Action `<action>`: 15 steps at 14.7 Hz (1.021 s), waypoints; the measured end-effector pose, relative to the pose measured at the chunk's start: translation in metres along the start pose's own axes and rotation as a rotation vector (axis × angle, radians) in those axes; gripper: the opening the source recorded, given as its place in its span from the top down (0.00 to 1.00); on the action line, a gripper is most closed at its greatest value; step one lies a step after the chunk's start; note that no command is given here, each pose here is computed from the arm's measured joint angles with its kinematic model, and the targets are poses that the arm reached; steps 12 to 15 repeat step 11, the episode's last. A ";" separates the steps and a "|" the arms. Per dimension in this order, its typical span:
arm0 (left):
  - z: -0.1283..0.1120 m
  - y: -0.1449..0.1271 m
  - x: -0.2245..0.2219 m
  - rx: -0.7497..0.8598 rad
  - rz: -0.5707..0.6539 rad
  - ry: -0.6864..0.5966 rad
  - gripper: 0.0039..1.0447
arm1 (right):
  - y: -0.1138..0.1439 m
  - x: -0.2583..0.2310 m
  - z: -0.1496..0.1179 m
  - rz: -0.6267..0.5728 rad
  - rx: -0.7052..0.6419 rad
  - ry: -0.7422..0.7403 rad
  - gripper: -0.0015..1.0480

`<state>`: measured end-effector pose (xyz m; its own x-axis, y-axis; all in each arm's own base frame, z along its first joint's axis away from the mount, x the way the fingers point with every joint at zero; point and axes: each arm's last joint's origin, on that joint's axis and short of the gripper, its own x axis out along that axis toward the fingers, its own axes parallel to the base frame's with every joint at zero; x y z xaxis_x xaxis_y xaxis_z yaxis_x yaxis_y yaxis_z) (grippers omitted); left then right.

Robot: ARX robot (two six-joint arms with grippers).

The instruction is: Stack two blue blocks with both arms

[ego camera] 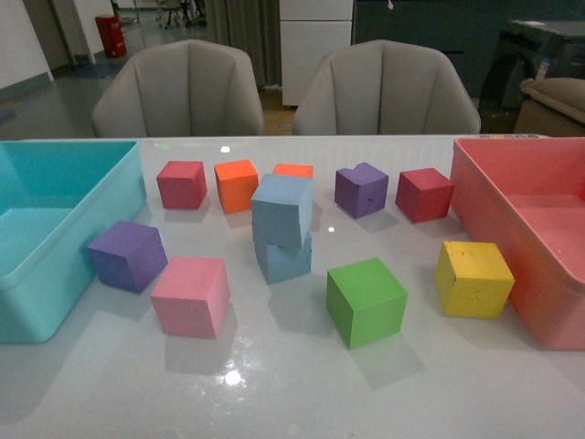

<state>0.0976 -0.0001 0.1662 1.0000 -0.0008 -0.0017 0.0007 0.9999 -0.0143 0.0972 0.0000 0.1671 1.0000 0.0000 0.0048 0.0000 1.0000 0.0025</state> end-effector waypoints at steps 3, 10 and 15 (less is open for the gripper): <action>0.000 0.000 0.000 0.001 0.000 0.000 0.06 | 0.000 0.000 0.000 0.000 0.000 0.000 0.06; 0.000 0.000 0.000 0.001 0.000 0.000 0.06 | 0.000 0.000 0.000 0.000 0.000 0.000 0.06; 0.000 0.000 0.000 0.001 0.000 0.000 0.06 | 0.000 0.000 0.000 0.000 0.000 0.000 0.06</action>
